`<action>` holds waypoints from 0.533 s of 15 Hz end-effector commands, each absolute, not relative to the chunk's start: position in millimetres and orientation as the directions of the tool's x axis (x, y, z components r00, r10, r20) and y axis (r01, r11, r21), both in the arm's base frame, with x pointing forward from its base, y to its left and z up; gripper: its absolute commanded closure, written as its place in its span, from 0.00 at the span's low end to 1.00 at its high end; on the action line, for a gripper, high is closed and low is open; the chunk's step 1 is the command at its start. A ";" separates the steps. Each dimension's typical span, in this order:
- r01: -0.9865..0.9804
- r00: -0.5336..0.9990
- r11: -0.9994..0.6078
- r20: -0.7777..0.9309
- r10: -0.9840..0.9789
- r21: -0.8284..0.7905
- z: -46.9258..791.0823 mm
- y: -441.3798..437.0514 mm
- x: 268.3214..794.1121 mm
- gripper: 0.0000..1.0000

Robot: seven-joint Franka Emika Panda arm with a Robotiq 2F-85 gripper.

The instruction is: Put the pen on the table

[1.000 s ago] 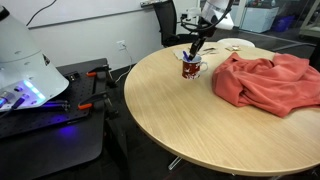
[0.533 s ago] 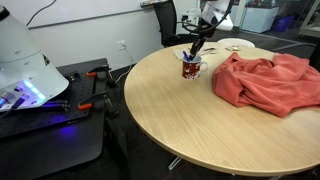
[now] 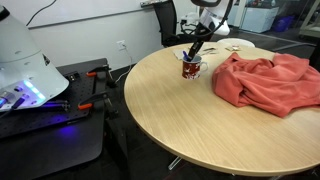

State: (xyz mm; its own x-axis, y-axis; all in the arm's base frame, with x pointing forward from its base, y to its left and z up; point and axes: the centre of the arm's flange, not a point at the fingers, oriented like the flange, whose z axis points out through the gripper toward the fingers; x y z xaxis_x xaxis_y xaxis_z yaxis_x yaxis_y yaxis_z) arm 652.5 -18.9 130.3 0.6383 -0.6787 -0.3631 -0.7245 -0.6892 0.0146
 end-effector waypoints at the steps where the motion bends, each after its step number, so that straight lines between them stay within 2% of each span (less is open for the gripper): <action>1: -0.733 0.625 -0.680 -0.389 -0.676 0.003 131.5 -14.3 663.6 0.93; 2: -0.734 0.625 -0.679 -0.389 -0.677 0.002 131.7 -14.3 664.4 0.93; 4: -0.737 0.623 -0.675 -0.388 -0.680 -0.001 135.6 -15.1 666.4 1.00; 8: -0.752 0.614 -0.659 -0.390 -0.687 -0.023 151.7 -18.3 652.9 0.97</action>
State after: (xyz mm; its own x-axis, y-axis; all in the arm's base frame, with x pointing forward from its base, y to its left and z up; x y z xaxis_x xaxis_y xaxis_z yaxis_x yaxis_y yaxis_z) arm 660.1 -17.2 133.9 0.6349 -0.6780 -0.3704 -0.7303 -0.6832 -0.0014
